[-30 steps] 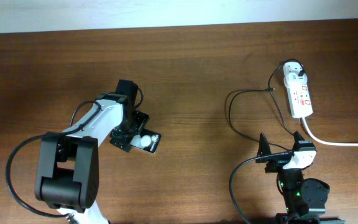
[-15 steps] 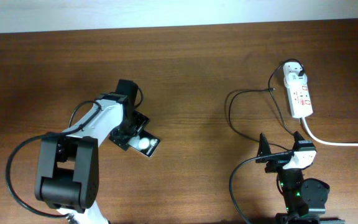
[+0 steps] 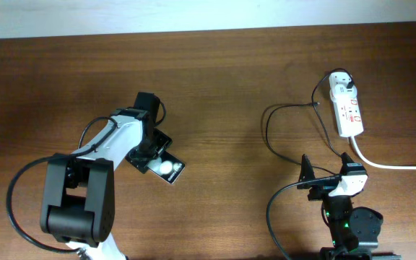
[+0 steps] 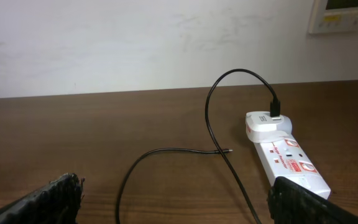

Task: Plug charger to phone and switch on socket
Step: 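Close the left gripper on the phone's short end, then lift the phone with the left gripper and turn it upright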

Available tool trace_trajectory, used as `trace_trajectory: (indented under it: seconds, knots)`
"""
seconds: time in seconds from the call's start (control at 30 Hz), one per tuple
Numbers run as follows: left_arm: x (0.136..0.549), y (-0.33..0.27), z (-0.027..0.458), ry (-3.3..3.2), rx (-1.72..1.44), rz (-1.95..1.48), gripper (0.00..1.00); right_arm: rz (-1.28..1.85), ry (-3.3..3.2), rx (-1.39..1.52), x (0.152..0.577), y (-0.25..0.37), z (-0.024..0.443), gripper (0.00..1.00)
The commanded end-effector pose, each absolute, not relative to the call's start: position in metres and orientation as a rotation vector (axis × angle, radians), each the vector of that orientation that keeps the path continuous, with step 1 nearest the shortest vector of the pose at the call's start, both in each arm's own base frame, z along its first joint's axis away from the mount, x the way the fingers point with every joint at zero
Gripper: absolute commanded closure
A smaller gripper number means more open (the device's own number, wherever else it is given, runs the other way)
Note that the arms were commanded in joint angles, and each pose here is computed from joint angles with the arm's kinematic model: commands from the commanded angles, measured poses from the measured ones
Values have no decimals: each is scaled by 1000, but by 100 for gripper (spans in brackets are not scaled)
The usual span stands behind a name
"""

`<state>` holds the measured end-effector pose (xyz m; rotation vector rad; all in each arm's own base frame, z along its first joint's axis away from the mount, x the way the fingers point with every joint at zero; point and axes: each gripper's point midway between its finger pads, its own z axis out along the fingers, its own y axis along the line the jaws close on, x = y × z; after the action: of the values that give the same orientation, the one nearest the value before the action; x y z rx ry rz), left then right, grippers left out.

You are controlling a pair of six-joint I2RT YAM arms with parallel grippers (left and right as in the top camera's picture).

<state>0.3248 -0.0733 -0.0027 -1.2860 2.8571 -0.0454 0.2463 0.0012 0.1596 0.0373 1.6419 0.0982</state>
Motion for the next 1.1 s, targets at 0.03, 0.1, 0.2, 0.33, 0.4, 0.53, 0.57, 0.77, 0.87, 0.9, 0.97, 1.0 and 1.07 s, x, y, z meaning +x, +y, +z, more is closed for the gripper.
trace_trajectory:
  seconds: [0.03, 0.1, 0.2, 0.33, 0.4, 0.53, 0.57, 0.77, 0.87, 0.9, 0.97, 1.0, 1.07]
  knots:
    - [317, -76, -12, 2941, -1177, -50, 30, 102, 1648, 41, 246, 2, 156, 1]
    - [317, -76, -12, 2991, -1044, -51, 29, 102, 1648, 42, 246, 2, 156, 1]
    - [310, -75, -12, 3018, -1034, -30, 32, 102, 1648, 42, 246, 2, 156, 1]
    - [311, -75, -6, 3062, -926, -27, 34, 102, 1647, 42, 246, 2, 156, 1]
    - [318, -76, 9, 3084, -852, -26, 34, 102, 1648, 41, 246, 2, 156, 1]
    - [344, -82, 53, 3055, -761, -66, 36, 102, 1648, 42, 246, 2, 156, 1]
    - [347, -82, 62, 3046, -758, -72, 36, 102, 1647, 41, 246, 2, 156, 1]
    - [347, -82, 132, 2968, -700, -129, 35, 102, 1648, 41, 246, 2, 156, 1]
    - [334, -79, 175, 2883, -678, -185, 35, 102, 1648, 41, 246, 2, 156, 1]
    - [326, -77, 191, 2849, -669, -208, 35, 102, 1648, 41, 246, 2, 156, 1]
    - [307, -73, 225, 2773, -649, -254, 34, 102, 1648, 41, 246, 2, 156, 1]
    - [295, -71, 241, 2735, -638, -276, 35, 102, 1648, 41, 246, 2, 156, 1]
    - [268, -65, 266, 2680, -624, -308, 35, 102, 1648, 41, 246, 2, 156, 1]
